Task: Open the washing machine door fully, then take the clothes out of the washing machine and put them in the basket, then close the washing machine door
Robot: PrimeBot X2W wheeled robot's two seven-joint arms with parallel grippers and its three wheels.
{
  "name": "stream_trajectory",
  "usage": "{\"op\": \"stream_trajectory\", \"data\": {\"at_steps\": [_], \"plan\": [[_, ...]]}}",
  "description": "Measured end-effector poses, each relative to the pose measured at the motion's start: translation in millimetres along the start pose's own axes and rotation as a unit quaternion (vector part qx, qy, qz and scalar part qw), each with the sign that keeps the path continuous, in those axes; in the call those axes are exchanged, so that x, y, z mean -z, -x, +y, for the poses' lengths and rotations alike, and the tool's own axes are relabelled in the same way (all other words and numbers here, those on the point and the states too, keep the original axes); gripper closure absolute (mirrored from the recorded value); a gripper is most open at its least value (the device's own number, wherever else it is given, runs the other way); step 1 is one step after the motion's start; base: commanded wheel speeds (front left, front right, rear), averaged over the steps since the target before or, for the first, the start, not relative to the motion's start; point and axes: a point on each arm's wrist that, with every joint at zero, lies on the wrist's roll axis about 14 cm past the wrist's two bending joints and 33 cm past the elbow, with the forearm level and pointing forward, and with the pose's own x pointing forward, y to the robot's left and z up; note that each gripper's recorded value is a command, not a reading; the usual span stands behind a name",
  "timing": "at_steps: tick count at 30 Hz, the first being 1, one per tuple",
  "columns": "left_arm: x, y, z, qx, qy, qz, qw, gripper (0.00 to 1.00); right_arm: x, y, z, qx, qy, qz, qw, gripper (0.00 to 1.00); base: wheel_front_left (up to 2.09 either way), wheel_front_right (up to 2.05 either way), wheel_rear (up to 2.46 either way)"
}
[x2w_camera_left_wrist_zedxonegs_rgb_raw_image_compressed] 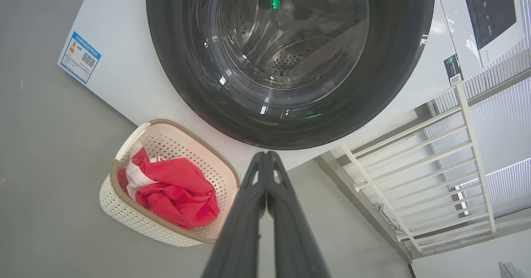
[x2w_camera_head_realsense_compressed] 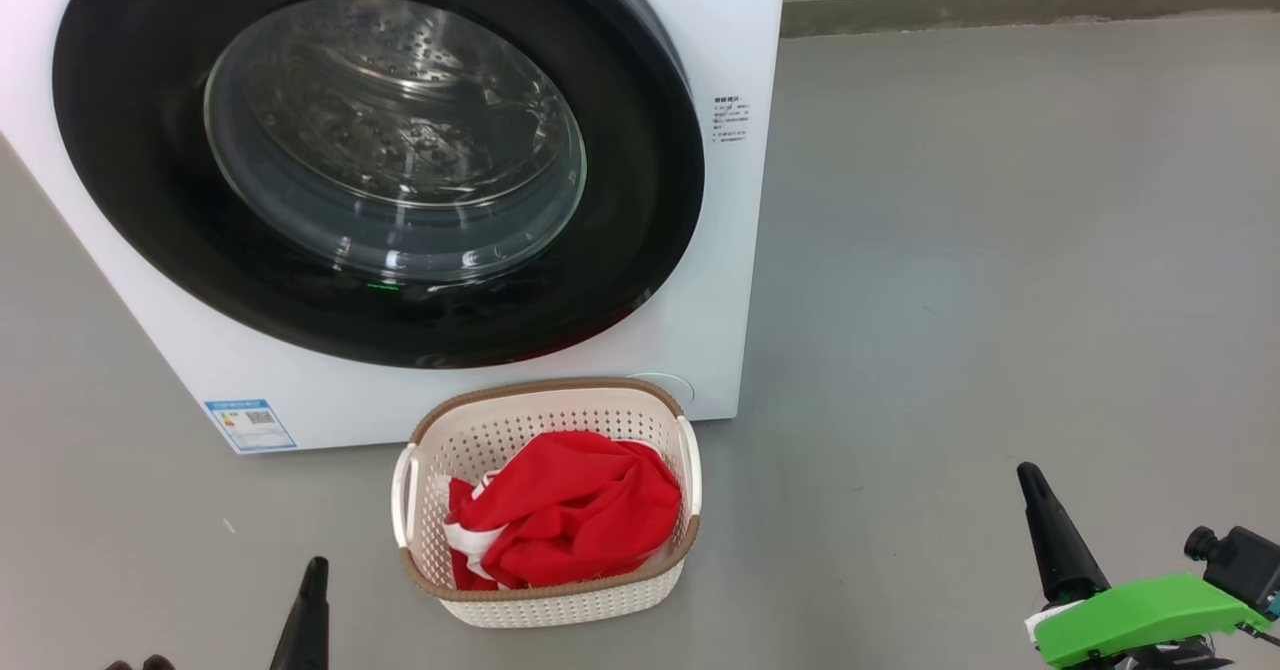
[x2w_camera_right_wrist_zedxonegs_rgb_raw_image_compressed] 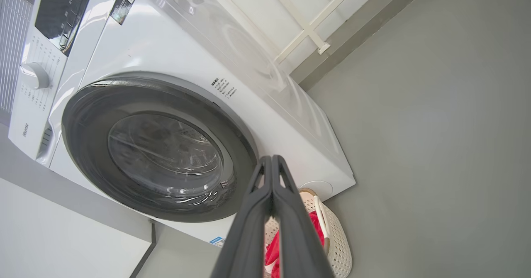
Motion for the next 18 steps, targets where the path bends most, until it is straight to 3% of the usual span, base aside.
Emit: {"op": "stream_trajectory", "data": {"at_steps": [18], "plan": [[0.2, -7.1, -3.3, 0.004, 0.098, 0.012, 0.995, 1.0, -3.6, -5.9, -3.6, 0.009, -0.104, 0.002, 0.995, 1.0, 0.0, 0.0, 0.0]]}}
